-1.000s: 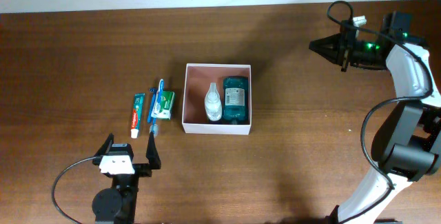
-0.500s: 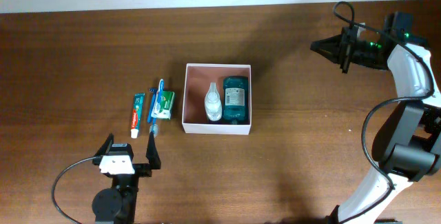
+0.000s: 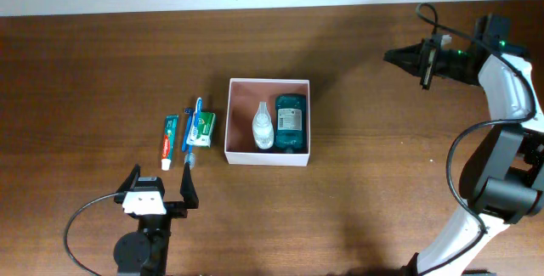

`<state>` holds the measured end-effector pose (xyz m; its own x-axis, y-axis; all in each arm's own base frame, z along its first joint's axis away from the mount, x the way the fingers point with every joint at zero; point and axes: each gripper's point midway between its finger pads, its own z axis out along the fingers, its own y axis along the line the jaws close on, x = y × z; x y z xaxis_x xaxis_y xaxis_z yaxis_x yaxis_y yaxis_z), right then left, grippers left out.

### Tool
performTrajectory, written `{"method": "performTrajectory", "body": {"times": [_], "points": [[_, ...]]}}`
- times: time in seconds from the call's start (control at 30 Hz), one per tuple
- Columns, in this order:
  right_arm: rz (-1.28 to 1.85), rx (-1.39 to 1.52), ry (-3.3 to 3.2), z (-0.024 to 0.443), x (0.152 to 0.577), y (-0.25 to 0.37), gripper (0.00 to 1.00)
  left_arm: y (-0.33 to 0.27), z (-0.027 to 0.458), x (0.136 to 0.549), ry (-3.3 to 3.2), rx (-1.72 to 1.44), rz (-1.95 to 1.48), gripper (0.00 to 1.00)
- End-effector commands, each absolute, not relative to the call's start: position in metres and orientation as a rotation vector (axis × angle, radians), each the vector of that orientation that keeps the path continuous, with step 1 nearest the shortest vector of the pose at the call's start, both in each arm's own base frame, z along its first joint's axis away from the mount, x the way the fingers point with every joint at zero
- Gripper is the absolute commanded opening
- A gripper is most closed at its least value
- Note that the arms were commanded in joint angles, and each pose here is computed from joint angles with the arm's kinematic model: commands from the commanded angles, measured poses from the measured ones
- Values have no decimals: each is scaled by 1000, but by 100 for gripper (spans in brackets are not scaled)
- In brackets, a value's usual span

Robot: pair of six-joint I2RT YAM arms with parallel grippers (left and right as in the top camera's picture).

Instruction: Pack container

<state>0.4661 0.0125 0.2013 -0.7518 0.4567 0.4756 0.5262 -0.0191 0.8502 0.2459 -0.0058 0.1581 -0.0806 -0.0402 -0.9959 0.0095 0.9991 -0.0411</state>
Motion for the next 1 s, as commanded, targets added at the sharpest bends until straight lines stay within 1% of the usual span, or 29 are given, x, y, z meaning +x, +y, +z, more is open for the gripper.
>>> {"method": "performTrajectory", "body": {"times": [0.0, 0.2, 0.23, 0.3, 0.33, 0.37, 0.4, 0.43, 0.47, 0.6, 0.83, 0.97], "points": [[-1901, -1181, -2069, 204, 468, 2, 4, -3, 157, 246, 1649, -17, -18, 99], [-1894, -1188, -2079, 203, 468, 1, 4, -3, 157, 246, 1649, -17, -18, 99], [-1892, -1190, -2084, 202, 468, 1, 13, -3, 157, 246, 1649, -17, -18, 99], [-1897, -1182, -2092, 202, 469, 1, 43, -3, 157, 246, 1649, -17, -18, 99], [-1900, -1177, -2098, 202, 469, 1, 66, -3, 157, 246, 1649, -18, -18, 100], [-1905, -1168, -2108, 202, 469, 1, 82, -3, 157, 246, 1649, -17, -18, 99], [-1909, -1160, -2118, 202, 469, 1, 92, -3, 157, 246, 1649, -17, -18, 99], [-1911, -1156, -2123, 202, 469, 1, 97, -3, 157, 246, 1649, -17, -18, 100], [-1915, -1147, -2133, 202, 469, 1, 100, -3, 157, 246, 1649, -17, -18, 99], [-1948, -1070, -2227, 202, 469, 1, 99, -3, 157, 246, 1649, -17, -18, 99], [-1892, -921, -2561, 184, 473, -7, 99, -3, 157, 246, 1649, -18, -18, 100], [-1848, -924, -2616, 178, 474, -11, 99, -3, 157, 246, 1649, -17, -18, 99]]}}
